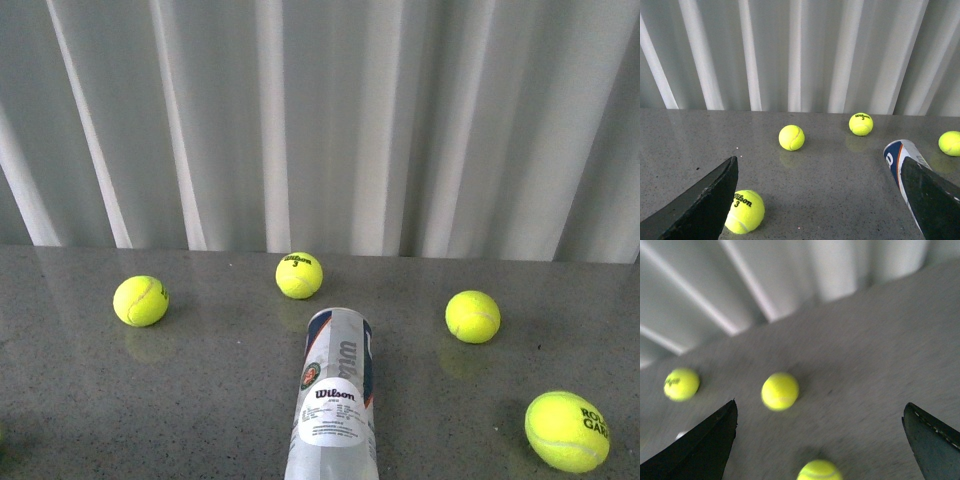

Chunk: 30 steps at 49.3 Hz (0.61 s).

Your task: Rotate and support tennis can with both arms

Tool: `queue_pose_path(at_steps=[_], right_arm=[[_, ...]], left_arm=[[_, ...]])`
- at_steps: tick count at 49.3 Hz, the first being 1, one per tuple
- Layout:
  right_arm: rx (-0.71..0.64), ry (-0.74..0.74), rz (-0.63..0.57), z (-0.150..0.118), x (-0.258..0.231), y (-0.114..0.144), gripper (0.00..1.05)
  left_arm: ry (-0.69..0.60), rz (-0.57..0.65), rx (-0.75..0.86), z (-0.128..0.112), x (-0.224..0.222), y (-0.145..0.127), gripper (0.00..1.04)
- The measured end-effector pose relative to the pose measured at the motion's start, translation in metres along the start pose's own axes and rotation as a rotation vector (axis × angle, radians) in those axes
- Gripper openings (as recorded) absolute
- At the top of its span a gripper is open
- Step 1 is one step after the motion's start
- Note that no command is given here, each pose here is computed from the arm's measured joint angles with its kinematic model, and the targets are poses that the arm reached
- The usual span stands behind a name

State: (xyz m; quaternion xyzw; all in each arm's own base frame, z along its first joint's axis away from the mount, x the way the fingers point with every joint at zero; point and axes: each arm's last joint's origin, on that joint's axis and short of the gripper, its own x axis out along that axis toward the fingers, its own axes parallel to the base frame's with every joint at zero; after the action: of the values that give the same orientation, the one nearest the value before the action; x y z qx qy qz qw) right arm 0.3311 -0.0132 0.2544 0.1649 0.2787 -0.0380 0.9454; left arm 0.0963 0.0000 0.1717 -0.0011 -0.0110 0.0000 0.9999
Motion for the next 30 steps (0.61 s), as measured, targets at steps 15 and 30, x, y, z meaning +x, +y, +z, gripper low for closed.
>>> queue_pose_path(at_steps=[15, 30], right_arm=[[-0.185, 0.400, 0.214, -0.066, 0.073, 0.093, 0.98], [-0.378, 0.543, 0.282, -0.118, 0.098, 0.140, 0.98]], left_arm=[[0.000, 0.000, 0.000, 0.000, 0.000, 0.000, 0.98], [0.000, 0.000, 0.000, 0.000, 0.000, 0.000, 0.98]])
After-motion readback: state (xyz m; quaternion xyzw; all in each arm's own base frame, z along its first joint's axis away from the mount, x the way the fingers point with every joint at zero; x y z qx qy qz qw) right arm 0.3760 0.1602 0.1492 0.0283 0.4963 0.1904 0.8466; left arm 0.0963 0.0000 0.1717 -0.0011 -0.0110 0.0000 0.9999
